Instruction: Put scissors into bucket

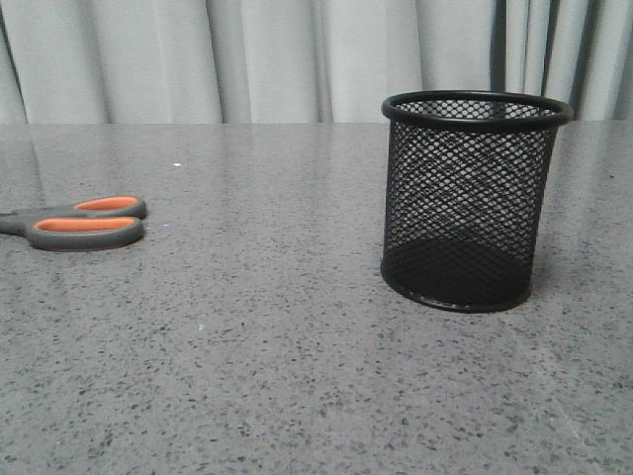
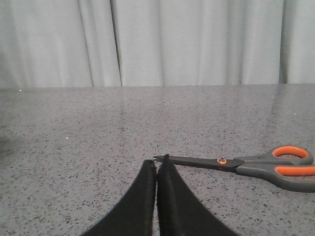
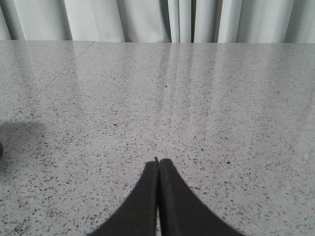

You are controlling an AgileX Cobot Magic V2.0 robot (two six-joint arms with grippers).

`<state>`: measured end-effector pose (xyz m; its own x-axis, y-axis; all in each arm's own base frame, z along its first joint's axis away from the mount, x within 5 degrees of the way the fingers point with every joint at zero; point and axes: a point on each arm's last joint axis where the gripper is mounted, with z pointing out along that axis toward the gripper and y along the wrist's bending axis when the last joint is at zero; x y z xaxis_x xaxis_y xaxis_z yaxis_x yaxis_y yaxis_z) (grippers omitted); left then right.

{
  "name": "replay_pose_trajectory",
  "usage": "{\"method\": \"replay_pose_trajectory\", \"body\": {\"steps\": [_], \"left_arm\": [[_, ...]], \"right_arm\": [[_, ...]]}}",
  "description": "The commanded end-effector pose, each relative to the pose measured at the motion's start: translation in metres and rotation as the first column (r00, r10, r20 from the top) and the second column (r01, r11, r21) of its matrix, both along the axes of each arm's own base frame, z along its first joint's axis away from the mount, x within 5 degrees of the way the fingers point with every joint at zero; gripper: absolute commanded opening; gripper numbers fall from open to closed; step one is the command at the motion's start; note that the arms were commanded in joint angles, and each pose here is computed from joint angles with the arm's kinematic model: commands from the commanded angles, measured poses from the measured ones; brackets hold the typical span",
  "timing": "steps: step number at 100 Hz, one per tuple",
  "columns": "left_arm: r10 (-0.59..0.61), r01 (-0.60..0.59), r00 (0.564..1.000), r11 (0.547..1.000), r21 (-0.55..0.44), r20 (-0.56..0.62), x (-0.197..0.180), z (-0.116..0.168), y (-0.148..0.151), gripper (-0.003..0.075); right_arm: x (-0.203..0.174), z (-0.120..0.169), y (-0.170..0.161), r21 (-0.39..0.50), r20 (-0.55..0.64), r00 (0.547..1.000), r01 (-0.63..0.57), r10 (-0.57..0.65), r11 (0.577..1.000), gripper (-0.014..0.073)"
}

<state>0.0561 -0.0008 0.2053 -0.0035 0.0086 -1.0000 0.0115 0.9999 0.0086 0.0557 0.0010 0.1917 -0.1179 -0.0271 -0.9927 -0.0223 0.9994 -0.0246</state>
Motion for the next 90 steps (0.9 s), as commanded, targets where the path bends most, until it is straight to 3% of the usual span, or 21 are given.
{"method": "replay_pose_trajectory", "body": {"steps": [1, 90], "left_arm": [[-0.002, 0.004, 0.997, 1.000, -0.020, 0.074, -0.0009, -0.0010, 0.0000, -0.0021], [-0.002, 0.004, 0.997, 1.000, -0.020, 0.074, -0.0009, -0.0010, 0.0000, -0.0021]], "right_arm": [[-0.0006, 0.0026, -0.0004, -0.016, 0.084, 0.996, 0.005, -0.004, 1.000, -0.0066], [-0.0006, 0.0041, -0.0003, -0.016, 0.100, 0.995, 0.005, -0.003, 1.000, -0.0066]]}}
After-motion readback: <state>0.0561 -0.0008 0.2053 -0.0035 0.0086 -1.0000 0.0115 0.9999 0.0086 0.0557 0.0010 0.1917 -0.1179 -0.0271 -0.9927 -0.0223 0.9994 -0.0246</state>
